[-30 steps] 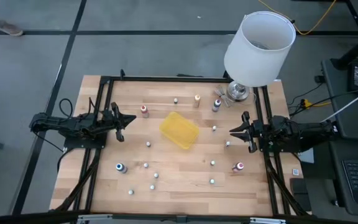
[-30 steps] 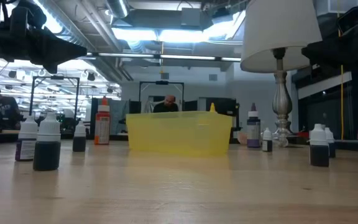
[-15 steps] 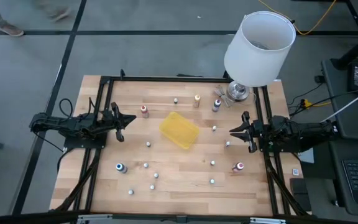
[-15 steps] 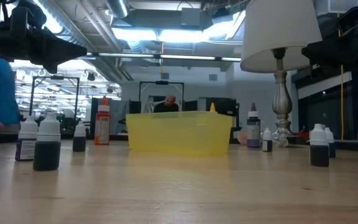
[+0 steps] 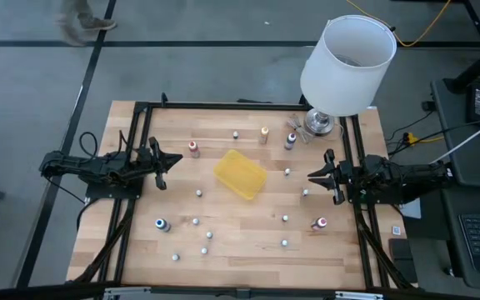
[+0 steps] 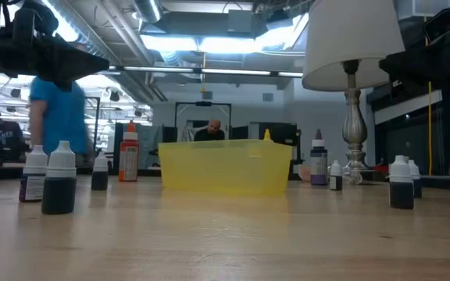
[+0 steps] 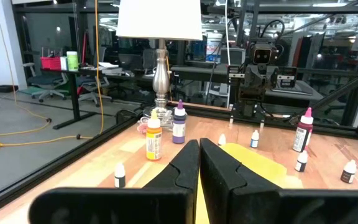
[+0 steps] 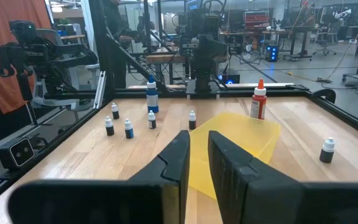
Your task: Pick & Place food coloring
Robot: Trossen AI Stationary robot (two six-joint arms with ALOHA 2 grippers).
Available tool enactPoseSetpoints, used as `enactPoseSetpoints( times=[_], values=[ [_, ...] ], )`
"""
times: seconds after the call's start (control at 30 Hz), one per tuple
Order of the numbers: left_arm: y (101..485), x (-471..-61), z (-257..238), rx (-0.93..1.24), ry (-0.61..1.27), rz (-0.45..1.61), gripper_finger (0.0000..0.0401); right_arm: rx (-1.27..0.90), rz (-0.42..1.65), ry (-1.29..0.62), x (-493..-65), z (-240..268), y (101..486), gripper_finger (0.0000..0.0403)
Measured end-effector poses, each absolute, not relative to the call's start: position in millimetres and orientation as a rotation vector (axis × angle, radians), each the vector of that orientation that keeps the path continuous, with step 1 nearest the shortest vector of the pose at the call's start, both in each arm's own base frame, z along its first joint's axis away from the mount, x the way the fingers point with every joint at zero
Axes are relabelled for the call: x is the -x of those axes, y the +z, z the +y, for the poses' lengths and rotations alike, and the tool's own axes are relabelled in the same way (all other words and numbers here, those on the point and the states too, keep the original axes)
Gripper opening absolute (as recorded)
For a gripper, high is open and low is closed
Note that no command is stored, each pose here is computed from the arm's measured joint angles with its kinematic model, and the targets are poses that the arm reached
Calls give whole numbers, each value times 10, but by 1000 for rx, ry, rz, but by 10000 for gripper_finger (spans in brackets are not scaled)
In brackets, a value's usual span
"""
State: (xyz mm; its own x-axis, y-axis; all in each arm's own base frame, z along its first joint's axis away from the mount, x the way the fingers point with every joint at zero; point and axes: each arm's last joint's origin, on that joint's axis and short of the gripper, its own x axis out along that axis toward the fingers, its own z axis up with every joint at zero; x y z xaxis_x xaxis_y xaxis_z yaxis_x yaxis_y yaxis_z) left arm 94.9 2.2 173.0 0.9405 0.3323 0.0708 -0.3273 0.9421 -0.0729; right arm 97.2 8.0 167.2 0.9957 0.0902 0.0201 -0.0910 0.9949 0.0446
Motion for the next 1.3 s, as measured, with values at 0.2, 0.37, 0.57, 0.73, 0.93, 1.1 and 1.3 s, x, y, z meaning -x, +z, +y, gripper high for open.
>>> enactPoseSetpoints(
  times=[0.2, 0.37, 0.57, 0.73, 0.93, 1.1, 1.3],
  values=[
    [1730, -949, 22, 60, 336, -83, 12, -45, -18, 91, -972, 80, 1672, 62],
    [1729, -949, 22, 60, 337, -82, 11, -45, -18, 91, -972, 80, 1672, 62],
    [1730, -949, 22, 60, 337, -83, 9, -45, -18, 91, -972, 80, 1672, 62],
    [1729, -949, 22, 60, 337, -82, 12, -45, -18, 91, -972, 80, 1673, 62],
    [1730, -949, 22, 60, 337, -82, 10, -45, -18, 91, -972, 80, 1672, 62],
    [1729, -949, 22, 61, 337, -82, 9, -45, -18, 91, -972, 80, 1673, 62],
    [1731, -945, 31, 62, 369, -84, 12, -45, -18, 91, -972, 80, 1673, 62]
  ],
)
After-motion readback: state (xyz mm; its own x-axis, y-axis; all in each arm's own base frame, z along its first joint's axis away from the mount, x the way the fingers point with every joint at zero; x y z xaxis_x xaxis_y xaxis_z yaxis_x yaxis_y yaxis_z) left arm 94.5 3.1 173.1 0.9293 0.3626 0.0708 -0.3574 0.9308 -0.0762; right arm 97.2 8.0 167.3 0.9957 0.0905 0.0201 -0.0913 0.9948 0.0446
